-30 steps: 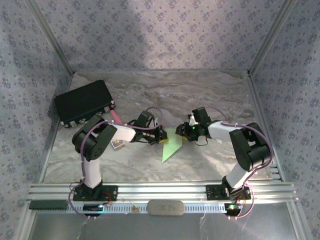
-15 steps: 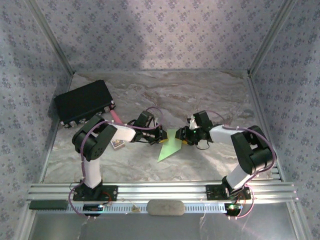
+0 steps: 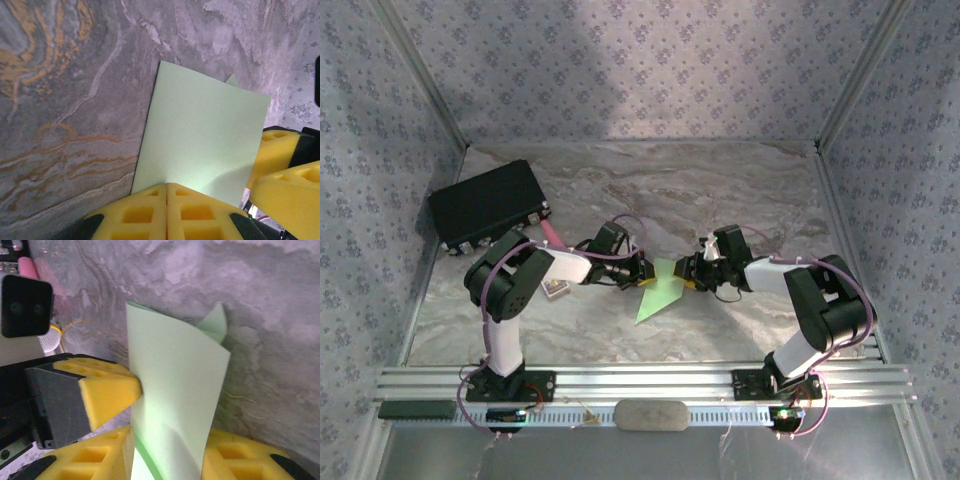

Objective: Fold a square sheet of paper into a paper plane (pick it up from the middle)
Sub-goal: Fold the wing for the fifth time at the center of the table.

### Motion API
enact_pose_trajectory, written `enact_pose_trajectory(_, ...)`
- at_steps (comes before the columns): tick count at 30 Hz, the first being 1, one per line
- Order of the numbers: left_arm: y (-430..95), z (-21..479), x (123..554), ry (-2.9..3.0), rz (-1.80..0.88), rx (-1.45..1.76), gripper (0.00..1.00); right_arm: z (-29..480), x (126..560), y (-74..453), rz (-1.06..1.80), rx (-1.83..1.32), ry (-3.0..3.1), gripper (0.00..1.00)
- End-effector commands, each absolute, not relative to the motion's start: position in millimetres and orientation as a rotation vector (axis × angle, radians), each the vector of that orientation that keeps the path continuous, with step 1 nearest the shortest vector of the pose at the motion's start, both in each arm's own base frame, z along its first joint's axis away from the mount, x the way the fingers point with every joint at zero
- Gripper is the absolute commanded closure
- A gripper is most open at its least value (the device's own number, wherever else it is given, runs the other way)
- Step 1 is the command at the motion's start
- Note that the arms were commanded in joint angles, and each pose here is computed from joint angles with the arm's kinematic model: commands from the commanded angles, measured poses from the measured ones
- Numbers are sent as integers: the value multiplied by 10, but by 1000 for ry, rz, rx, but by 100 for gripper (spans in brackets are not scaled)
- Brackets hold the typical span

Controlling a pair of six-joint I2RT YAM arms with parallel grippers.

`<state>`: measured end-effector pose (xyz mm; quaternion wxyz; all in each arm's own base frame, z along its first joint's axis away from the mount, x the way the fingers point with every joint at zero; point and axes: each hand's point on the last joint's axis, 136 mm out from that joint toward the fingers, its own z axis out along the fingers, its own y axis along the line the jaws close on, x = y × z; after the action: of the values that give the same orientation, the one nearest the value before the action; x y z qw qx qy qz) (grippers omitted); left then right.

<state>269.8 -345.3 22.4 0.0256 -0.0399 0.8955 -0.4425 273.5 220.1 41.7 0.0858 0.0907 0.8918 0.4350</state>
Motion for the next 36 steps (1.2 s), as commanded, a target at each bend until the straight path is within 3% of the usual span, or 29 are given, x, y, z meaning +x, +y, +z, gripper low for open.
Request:
enact_pose_trajectory(1,-3230,-58,2612,2888,-1222,-223,93,462,2753,2225,1349,259,2634,65)
enact_pose_trajectory(13,-3247,22,2645,2860,-1239,-220,91,399,2760,2194,1360,252,2633,76)
enact_pose_trajectory(22,-3251,45,2646,2846,-1254,-227,90,390,2754,2233,1405,195,2627,78)
enact_pose_trajectory(29,-3266,124,2658,2817,-1276,-209,88,399,2760,2224,1406,197,2621,89)
enact_pose_trajectory(32,-3299,248,2668,2773,-1295,-150,81,409,2768,2217,1411,220,2621,93)
enact_pose_trajectory(36,-3261,451,2694,2701,-1213,-78,63,434,2761,2194,1397,247,2620,95)
